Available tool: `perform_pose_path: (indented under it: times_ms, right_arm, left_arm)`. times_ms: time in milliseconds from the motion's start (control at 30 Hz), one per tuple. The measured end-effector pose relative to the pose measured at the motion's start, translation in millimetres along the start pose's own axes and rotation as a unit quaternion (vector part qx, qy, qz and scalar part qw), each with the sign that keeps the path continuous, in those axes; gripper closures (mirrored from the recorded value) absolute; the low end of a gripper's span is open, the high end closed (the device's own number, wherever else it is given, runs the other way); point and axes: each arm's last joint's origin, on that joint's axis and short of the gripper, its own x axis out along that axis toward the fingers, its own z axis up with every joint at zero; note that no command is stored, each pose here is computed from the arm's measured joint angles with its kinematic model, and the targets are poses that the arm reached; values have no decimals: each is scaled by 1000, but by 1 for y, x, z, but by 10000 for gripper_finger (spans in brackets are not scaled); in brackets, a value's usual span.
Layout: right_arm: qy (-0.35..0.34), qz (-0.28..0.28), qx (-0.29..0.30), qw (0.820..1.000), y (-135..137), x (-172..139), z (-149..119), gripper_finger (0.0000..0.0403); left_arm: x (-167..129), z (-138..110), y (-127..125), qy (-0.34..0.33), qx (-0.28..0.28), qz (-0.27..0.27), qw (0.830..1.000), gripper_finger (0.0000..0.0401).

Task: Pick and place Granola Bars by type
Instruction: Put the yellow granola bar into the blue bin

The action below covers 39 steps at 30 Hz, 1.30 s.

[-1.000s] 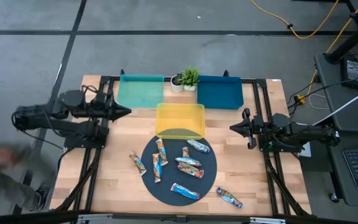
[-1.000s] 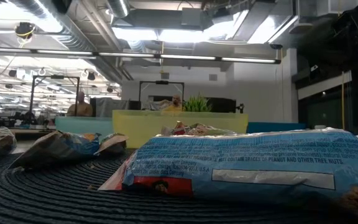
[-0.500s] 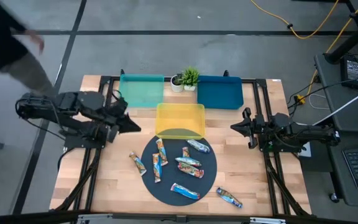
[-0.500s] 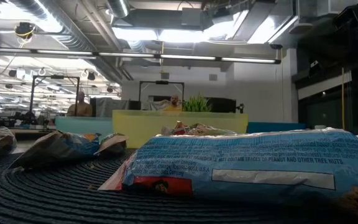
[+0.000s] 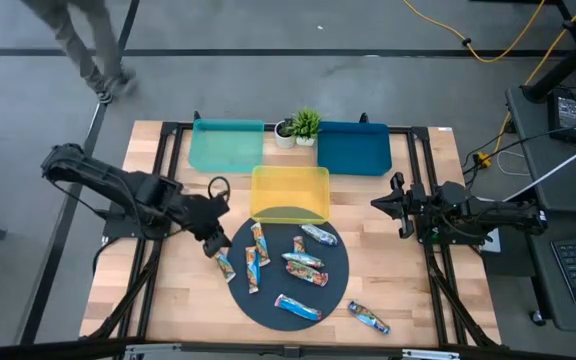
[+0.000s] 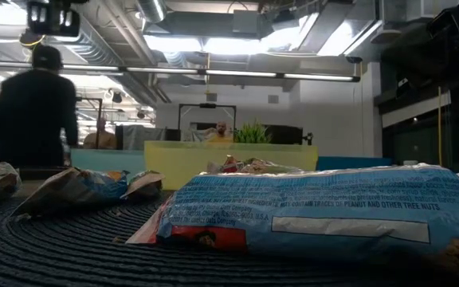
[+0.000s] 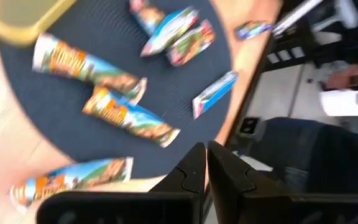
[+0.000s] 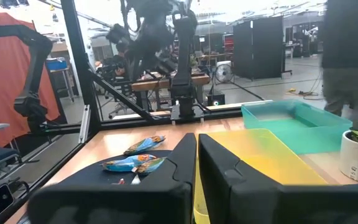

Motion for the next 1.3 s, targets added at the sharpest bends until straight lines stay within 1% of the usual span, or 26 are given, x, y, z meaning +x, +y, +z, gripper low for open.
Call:
perform_pose_path:
  times_ms: [167,300,467,667,867,1033,1167,1300]
  right_arm:
    - [2,0,-1,1000,0,0,0,380]
    - [2,-1,0,1000,0,0,0,380]
    - [4,-1,0,1000,0,0,-1,380]
    - [5,-1,0,1000,0,0,-1,380]
    - [5,-1,0,1000,0,0,-1,380]
    - [5,-1,1,1000,0,0,-1,380]
    - [6,6,16,1000,0,0,-1,380]
    - [9,21,30,999,1,0,-1,380]
  left_arm:
    - [18,-6,1,6,-39,55,998,381]
    - [33,-15,-1,3,-95,90,991,357]
    - [52,-31,-1,37,-133,133,981,311]
    - [72,-43,-1,44,-179,171,968,244]
    - [89,-54,1,42,-233,207,949,180]
    - [105,-59,5,31,-260,239,935,135]
    - [124,-62,12,2,-298,273,915,106]
    - [140,-66,19,8,-304,302,903,87]
